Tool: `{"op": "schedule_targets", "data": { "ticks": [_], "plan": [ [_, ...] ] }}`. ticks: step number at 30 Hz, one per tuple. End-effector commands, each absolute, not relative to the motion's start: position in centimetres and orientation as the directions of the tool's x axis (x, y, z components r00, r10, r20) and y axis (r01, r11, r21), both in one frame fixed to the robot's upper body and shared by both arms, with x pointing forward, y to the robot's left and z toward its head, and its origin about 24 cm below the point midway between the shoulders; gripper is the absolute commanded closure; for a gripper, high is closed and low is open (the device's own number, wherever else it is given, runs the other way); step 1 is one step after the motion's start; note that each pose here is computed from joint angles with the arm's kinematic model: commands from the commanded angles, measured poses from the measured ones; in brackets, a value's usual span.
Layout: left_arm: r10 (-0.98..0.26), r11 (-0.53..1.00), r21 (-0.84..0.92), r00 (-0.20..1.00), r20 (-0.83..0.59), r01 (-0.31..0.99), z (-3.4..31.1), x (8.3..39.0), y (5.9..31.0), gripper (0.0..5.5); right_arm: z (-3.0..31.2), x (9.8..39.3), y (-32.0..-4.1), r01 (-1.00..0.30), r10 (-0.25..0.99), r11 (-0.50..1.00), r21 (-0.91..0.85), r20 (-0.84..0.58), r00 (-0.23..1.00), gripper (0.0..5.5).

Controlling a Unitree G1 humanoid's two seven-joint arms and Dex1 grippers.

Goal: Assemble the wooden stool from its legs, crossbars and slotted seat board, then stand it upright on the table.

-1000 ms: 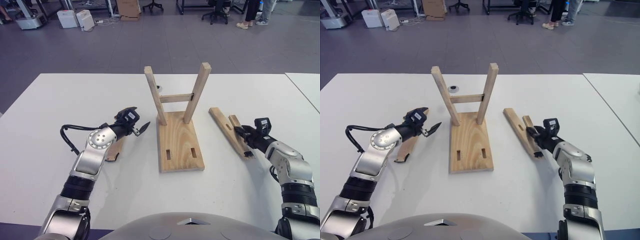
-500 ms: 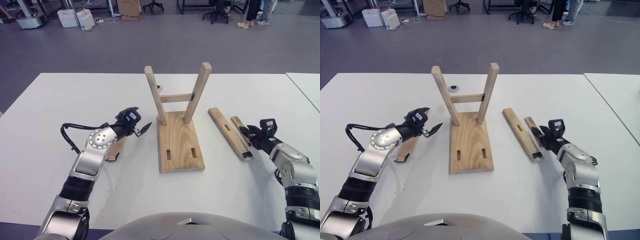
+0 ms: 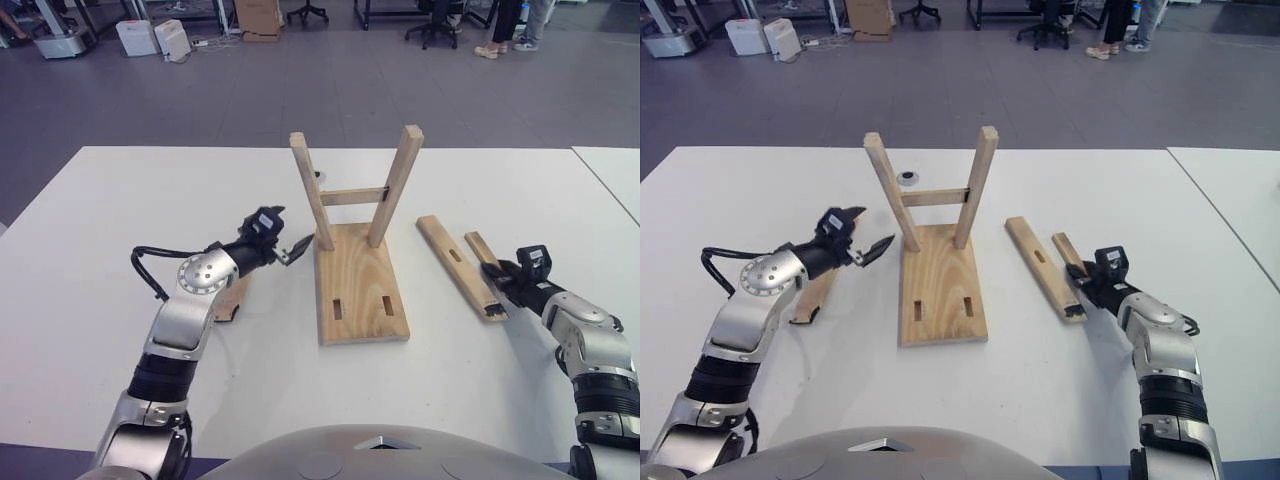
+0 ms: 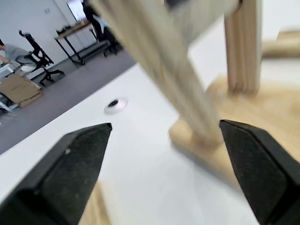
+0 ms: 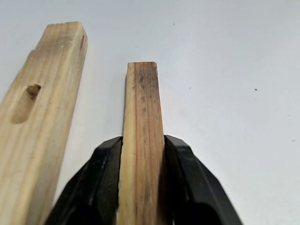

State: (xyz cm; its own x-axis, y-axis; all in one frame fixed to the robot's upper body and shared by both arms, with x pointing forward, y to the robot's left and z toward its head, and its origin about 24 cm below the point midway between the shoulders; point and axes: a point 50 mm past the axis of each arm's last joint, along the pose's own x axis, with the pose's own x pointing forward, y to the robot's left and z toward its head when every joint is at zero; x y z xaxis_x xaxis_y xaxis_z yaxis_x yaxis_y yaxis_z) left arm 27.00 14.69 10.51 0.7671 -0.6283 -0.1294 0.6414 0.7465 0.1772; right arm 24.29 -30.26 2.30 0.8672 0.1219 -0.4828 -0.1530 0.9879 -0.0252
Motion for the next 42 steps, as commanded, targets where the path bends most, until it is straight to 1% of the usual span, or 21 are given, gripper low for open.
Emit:
{"op": "schedule_targets", "data": {
  "ticks": [1, 2, 3, 4, 6, 8, 9, 10, 11, 12, 14, 17, 22, 25, 31, 34, 36, 37, 39, 40, 42],
  "plan": [
    [-0.673, 0.711, -0.089, 0.712, 0.202, 0.698, 17.4, 26.8, 12.9, 1.27, 6.8, 26.4, -29.9, -0.121, 0.123, 0.992, 0.026, -0.267, 0.956, 4.18],
    [-0.671, 0.656, -0.135, 0.655, 0.347, 0.743, 21.0, 26.6, 12.4, 1.27, 10.8, 27.5, -29.0, -0.165, 0.162, 0.986, -0.012, -0.112, 0.98, 4.18],
    [-0.654, 0.604, -0.161, 0.601, 0.46, 0.781, 24.1, 26.3, 12.2, 1.27, 14.9, 28.3, -27.6, -0.219, 0.222, 0.972, -0.083, 0.034, 0.974, 4.18],
    [-0.631, 0.566, -0.185, 0.566, 0.53, 0.804, 26.2, 26.2, 12.1, 1.27, 18.3, 28.5, -25.7, -0.28, 0.304, 0.945, -0.17, 0.137, 0.943, 4.18],
    [-0.588, 0.53, -0.262, 0.572, 0.571, 0.807, 28.3, 26.8, 11.8, 1.27, 23.2, 27.4, -20.4, -0.443, 0.521, 0.844, -0.302, 0.265, 0.811, 4.18],
    [-0.58, 0.48, -0.329, 0.576, 0.577, 0.813, 29.0, 27.1, 11.1, 1.27, 25.4, 25.9, -16.4, -0.526, 0.657, 0.745, -0.411, 0.31, 0.688, 4.18],
    [-0.582, 0.454, -0.357, 0.575, 0.575, 0.817, 29.2, 27.2, 10.5, 1.27, 26.2, 25.4, -14.9, -0.536, 0.691, 0.715, -0.449, 0.335, 0.641, 4.18],
    [-0.589, 0.434, -0.374, 0.572, 0.571, 0.82, 29.3, 27.3, 9.9, 1.27, 26.7, 25.1, -13.7, -0.54, 0.711, 0.697, -0.472, 0.355, 0.607, 4.18],
    [-0.604, 0.424, -0.374, 0.565, 0.562, 0.825, 29.5, 27.2, 9.2, 1.45, 27.2, 24.9, -12.5, -0.543, 0.722, 0.687, -0.483, 0.377, 0.58, 4.18],
    [-0.622, 0.428, -0.366, 0.563, 0.545, 0.827, 29.5, 27.1, 8.4, 1.53, 27.5, 24.9, -11.6, -0.542, 0.725, 0.685, -0.487, 0.388, 0.569, 4.18],
    [-0.641, 0.414, -0.367, 0.553, 0.533, 0.833, 29.6, 26.9, 7.4, 1.94, 27.5, 25.2, -10.6, -0.539, 0.722, 0.689, -0.485, 0.389, 0.573, 4.18],
    [-0.633, 0.396, -0.392, 0.556, 0.539, 0.83, 29.8, 26.9, 6.9, 2.32, 27.3, 25.3, -10.1, -0.529, 0.717, 0.692, -0.49, 0.387, 0.58, 4.18],
    [-0.601, 0.427, -0.405, 0.588, 0.541, 0.809, 29.9, 27.2, 7.1, 3.21, 26.7, 25.7, -10.2, -0.492, 0.709, 0.691, -0.529, 0.365, 0.603, 4.18],
    [-0.588, 0.442, -0.407, 0.601, 0.542, 0.8, 29.9, 27.4, 7.0, 3.58, 26.5, 25.8, -10.4, -0.481, 0.698, 0.701, -0.527, 0.37, 0.613, 4.18],
    [-0.582, 0.434, -0.421, 0.604, 0.544, 0.797, 29.7, 27.2, 7.1, 4.67, 27.0, 25.4, -10.3, -0.495, 0.703, 0.704, -0.509, 0.404, 0.585, 4.18],
    [-0.588, 0.42, -0.432, 0.602, 0.54, 0.798, 29.5, 27.0, 7.0, 4.96, 27.2, 25.1, -10.2, -0.515, 0.713, 0.698, -0.498, 0.415, 0.565, 4.18],
    [-0.591, 0.41, -0.431, 0.595, 0.545, 0.803, 29.5, 26.8, 7.2, 5.03, 27.1, 25.0, -10.1, -0.542, 0.729, 0.682, -0.491, 0.4, 0.555, 4.18],
    [-0.59, 0.412, -0.426, 0.592, 0.549, 0.805, 29.5, 26.7, 7.4, 5.08, 26.9, 24.9, -10.0, -0.56, 0.742, 0.668, -0.489, 0.381, 0.552, 3.82],
    [-0.574, 0.45, -0.41, 0.608, 0.548, 0.794, 29.3, 26.5, 8.5, 5.09, 26.4, 24.8, -10.1, -0.573, 0.748, 0.66, -0.486, 0.354, 0.562, 3.37],
    [-0.549, 0.49, -0.411, 0.638, 0.539, 0.769, 28.8, 26.6, 10.0, 5.09, 26.3, 25.0, -10.8, -0.559, 0.728, 0.68, -0.474, 0.351, 0.588, 3.15],
    [-0.488, 0.596, -0.401, 0.71, 0.507, 0.696, 26.8, 26.2, 14.3, 5.09, 25.8, 25.7, -13.6, -0.488, 0.638, 0.76, -0.429, 0.353, 0.684, 3.09]
  ]
}}
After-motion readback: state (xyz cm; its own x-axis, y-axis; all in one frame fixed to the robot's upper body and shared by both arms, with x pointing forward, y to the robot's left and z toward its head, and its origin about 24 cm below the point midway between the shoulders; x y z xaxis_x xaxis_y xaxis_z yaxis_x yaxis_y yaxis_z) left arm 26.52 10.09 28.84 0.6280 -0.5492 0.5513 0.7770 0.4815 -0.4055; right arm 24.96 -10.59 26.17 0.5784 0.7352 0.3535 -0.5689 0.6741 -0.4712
